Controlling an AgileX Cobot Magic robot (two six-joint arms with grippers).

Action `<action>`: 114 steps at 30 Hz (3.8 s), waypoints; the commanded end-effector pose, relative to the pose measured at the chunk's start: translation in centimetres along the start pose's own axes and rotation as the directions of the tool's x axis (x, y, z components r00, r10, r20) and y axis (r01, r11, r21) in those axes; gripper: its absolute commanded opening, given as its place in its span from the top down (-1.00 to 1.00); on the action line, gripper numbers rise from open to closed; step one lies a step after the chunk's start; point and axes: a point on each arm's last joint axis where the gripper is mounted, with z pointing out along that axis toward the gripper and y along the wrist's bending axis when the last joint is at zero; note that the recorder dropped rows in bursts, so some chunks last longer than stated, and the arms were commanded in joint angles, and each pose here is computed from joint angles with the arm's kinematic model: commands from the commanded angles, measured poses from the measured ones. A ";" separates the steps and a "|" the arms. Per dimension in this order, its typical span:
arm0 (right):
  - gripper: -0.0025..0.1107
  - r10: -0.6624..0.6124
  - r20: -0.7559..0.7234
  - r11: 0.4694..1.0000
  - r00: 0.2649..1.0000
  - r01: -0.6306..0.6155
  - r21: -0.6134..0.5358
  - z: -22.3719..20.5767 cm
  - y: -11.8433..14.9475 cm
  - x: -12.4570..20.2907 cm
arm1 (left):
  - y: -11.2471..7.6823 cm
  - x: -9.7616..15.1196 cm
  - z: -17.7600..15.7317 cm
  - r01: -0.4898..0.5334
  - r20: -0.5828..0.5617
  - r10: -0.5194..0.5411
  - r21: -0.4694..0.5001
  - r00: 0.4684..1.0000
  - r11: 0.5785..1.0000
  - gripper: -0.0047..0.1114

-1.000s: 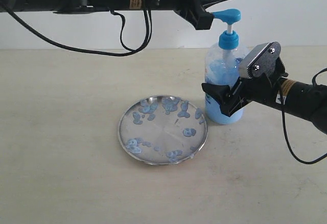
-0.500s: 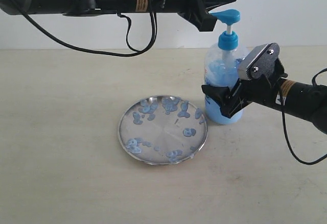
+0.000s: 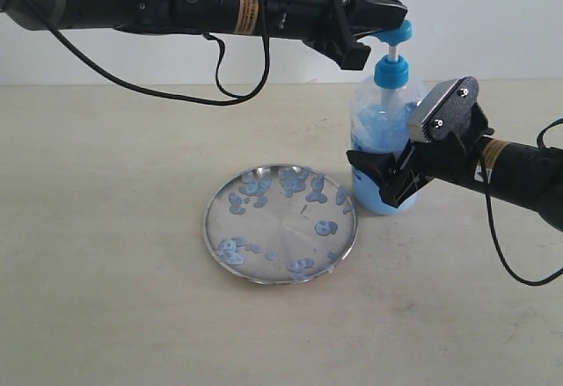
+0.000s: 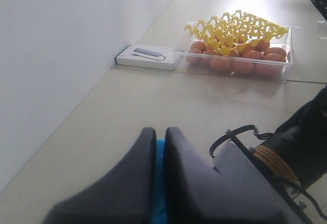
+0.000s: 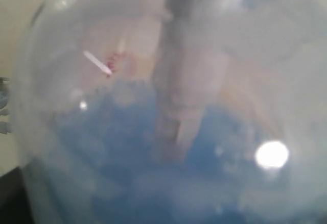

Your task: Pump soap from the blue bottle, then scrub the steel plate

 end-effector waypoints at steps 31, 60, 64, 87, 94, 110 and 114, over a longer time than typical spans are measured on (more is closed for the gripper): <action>0.96 0.031 -0.064 0.999 0.997 -0.029 0.034 0.0 0.1 1.2 | -2.1 -4.7 -1.7 -0.031 0.136 0.006 0.187 0.991 0.982 0.84; -0.90 0.075 0.026 0.988 0.997 -0.078 0.137 -5.9 -1.9 -10.7 | -12.3 6.7 -29.1 0.287 0.212 -0.239 -0.892 0.948 0.348 0.84; -0.77 0.210 0.063 0.938 0.976 -0.219 0.268 -11.6 -1.7 -16.6 | -15.2 4.9 -31.6 0.315 0.300 -0.097 -0.878 0.949 0.360 0.84; 0.94 0.590 0.320 0.409 0.742 -0.616 0.673 -26.6 9.8 -4.3 | -22.6 11.2 -40.4 0.535 0.529 0.085 -0.824 0.844 -0.185 0.84; 0.94 0.728 0.051 0.588 0.684 -0.660 0.467 -23.6 12.3 -3.5 | -22.5 11.2 -40.2 0.535 0.530 0.081 -0.827 0.844 -0.172 0.84; 0.93 0.782 0.033 0.611 0.623 -0.776 0.157 -23.3 14.9 -5.4 | -22.5 11.2 -40.2 0.534 0.528 0.082 -0.828 0.845 -0.168 0.84; 0.93 0.592 0.294 0.710 0.751 -0.658 0.251 -25.5 14.2 -6.6 | -22.5 11.2 -40.2 0.534 0.528 0.082 -0.828 0.845 -0.168 0.84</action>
